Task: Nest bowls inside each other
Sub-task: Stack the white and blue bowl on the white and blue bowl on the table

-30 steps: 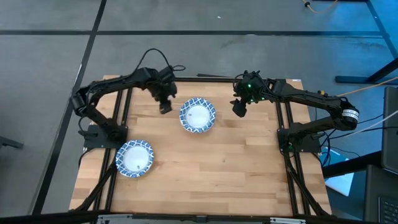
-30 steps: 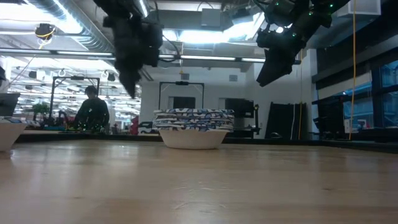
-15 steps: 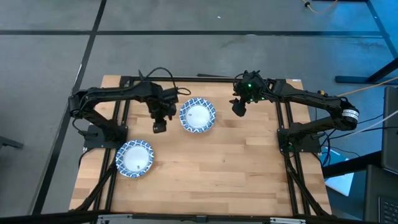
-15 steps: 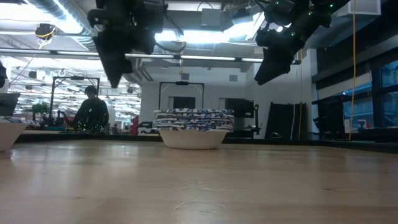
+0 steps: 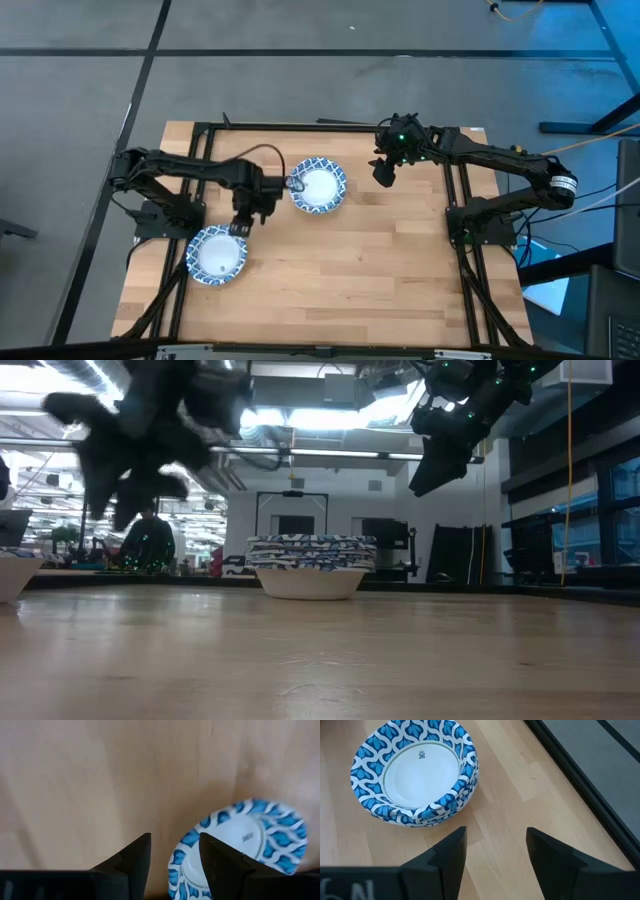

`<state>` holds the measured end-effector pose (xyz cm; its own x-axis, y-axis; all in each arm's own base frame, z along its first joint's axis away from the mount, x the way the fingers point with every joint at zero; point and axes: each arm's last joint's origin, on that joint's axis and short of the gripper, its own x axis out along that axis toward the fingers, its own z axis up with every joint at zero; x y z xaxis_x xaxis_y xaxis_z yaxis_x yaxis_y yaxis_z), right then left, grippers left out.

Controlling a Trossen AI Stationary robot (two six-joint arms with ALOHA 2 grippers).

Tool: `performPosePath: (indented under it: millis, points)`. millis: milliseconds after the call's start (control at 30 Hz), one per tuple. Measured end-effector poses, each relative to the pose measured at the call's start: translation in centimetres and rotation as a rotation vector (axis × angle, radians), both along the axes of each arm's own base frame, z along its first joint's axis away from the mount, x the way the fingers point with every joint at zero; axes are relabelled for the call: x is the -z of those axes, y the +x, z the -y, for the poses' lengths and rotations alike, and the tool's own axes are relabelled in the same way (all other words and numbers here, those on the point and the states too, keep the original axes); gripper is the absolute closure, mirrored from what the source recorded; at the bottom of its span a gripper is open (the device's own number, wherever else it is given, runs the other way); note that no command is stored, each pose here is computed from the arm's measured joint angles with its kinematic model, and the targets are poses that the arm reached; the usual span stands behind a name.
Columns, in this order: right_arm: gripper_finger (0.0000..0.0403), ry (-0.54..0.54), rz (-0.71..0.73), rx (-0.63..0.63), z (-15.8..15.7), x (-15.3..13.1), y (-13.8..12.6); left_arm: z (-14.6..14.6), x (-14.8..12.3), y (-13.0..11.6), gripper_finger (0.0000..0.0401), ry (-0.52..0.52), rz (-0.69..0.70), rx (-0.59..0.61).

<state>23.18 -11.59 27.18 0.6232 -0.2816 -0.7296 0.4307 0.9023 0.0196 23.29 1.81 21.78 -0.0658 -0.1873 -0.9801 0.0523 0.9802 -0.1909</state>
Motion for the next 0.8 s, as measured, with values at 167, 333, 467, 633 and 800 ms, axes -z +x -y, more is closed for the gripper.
performPosePath:
  millis: [167,333,467,633,800]
  points:
    - [0.0198,0.000,0.001,0.000,0.0,0.0,0.0,1.3,2.5,-1.5,0.0240,-0.020,-0.095,0.042]
    - [0.0198,-0.007,0.011,-0.001,0.0,-0.1,0.1,2.3,3.6,-2.3,0.0240,-0.024,-0.131,0.119]
    - [0.0198,-0.008,0.014,-0.001,0.1,-0.1,0.1,2.7,4.0,-2.5,0.0240,-0.024,-0.129,0.141]
    - [0.0198,-0.009,0.015,-0.001,0.1,-0.1,0.1,3.1,5.0,-2.4,0.0240,-0.021,-0.076,0.157]
    - [0.0198,-0.009,0.015,-0.001,0.1,-0.1,0.1,3.2,5.4,-2.6,0.0242,-0.019,-0.074,0.158]
